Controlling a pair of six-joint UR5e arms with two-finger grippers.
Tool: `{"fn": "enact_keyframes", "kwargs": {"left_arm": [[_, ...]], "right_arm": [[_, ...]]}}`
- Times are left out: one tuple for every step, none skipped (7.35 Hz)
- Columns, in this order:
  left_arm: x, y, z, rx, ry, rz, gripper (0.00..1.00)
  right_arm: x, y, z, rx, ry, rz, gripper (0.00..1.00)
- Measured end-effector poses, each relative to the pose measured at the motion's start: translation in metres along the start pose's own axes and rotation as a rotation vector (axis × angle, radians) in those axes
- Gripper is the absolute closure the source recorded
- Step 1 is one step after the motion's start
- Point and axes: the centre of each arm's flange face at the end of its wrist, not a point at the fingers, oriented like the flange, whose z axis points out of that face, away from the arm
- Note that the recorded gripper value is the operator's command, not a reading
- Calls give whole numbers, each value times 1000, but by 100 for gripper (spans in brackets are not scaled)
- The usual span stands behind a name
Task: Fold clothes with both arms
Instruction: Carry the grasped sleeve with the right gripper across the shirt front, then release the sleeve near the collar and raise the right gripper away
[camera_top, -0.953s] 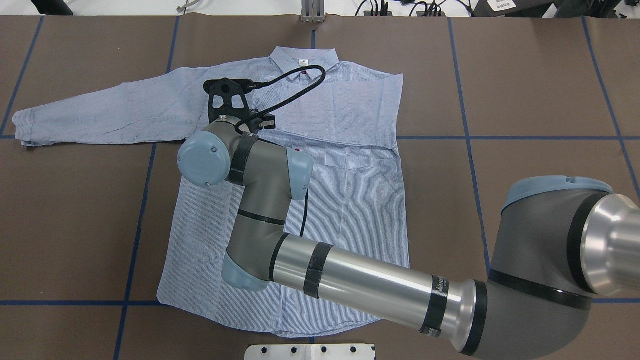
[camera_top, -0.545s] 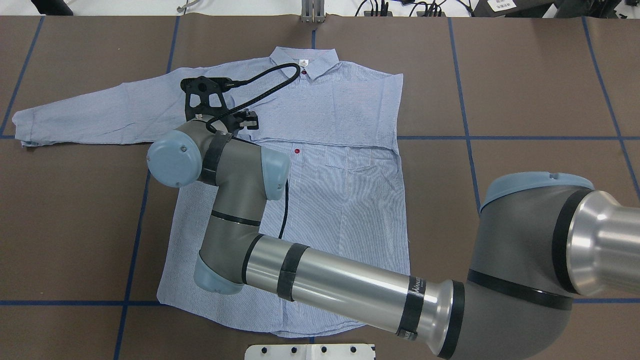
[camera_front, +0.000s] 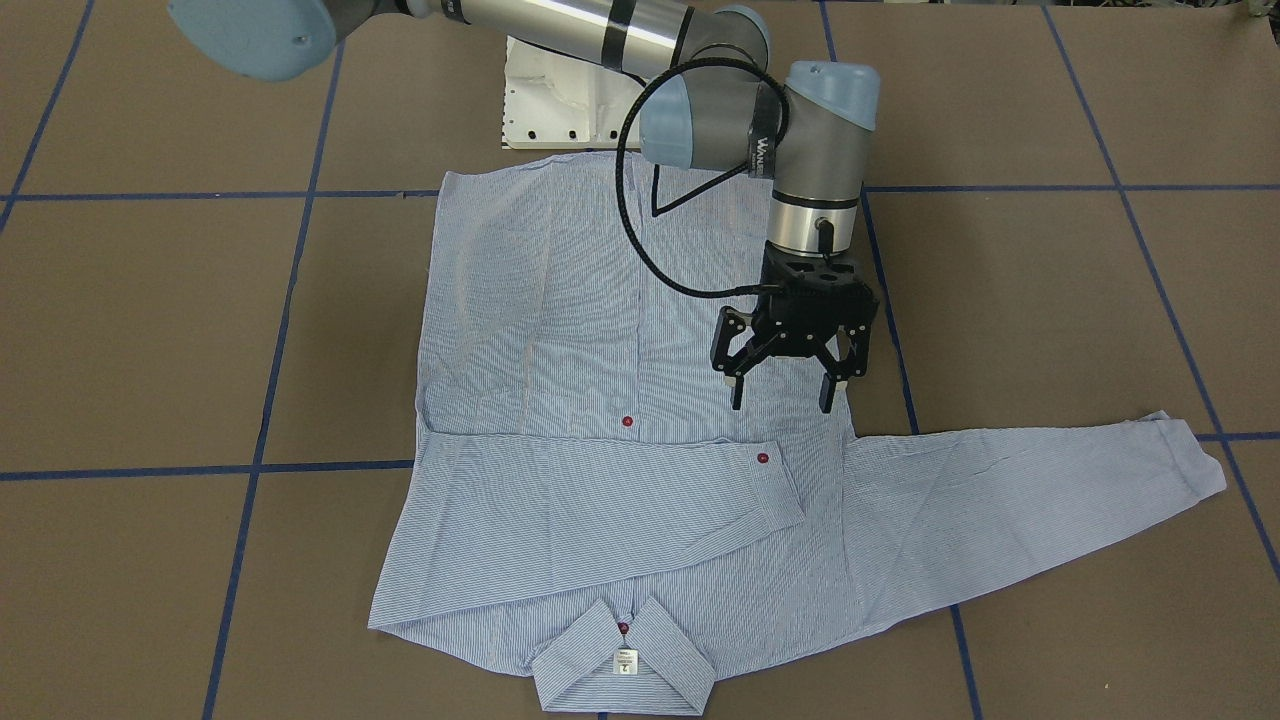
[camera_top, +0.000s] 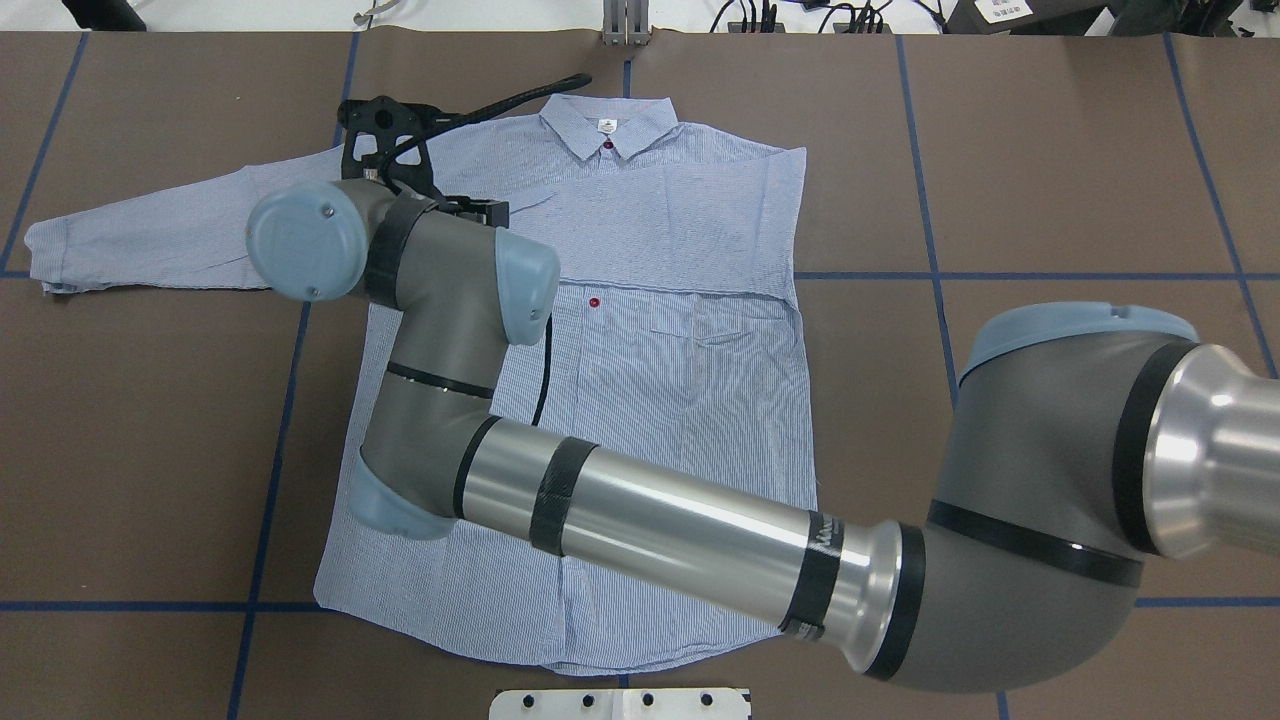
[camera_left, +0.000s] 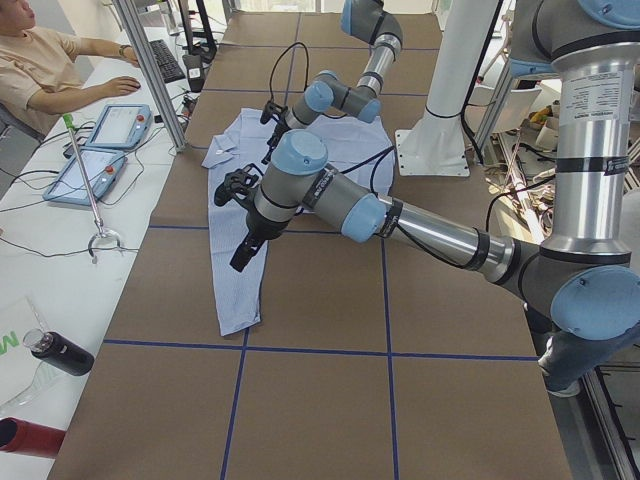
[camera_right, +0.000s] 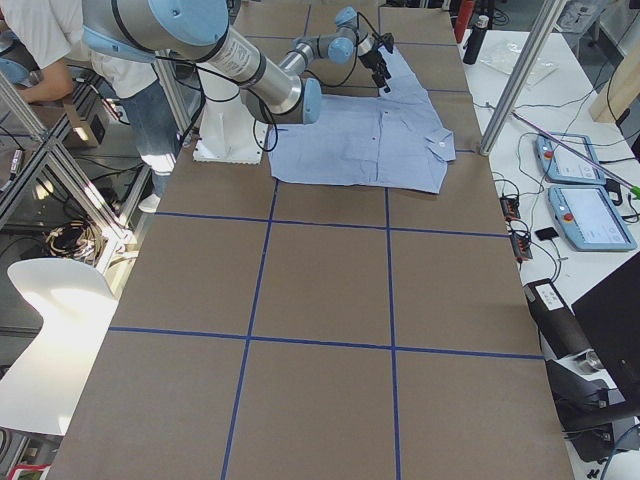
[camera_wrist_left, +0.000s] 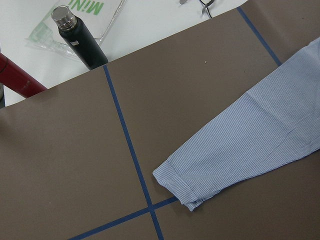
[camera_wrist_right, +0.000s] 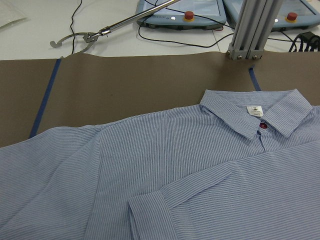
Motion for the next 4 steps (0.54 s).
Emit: {"fn": "enact_keyframes", "kwargs": {"left_arm": [[-4,0,5,32,3,18,0],[-10,3,14,61,6,31,0],[-20,9,29,82,9,33,0],[-32,19,47,98,11,38,0]], "right_arm": [[38,-29,1,-61,-17,19,0],[85,-56,-2,-101,-34,0,0],[137,-85,-9,-137,-47,-46,0],[202,-117,-16,-184,-62,-96,0]]}}
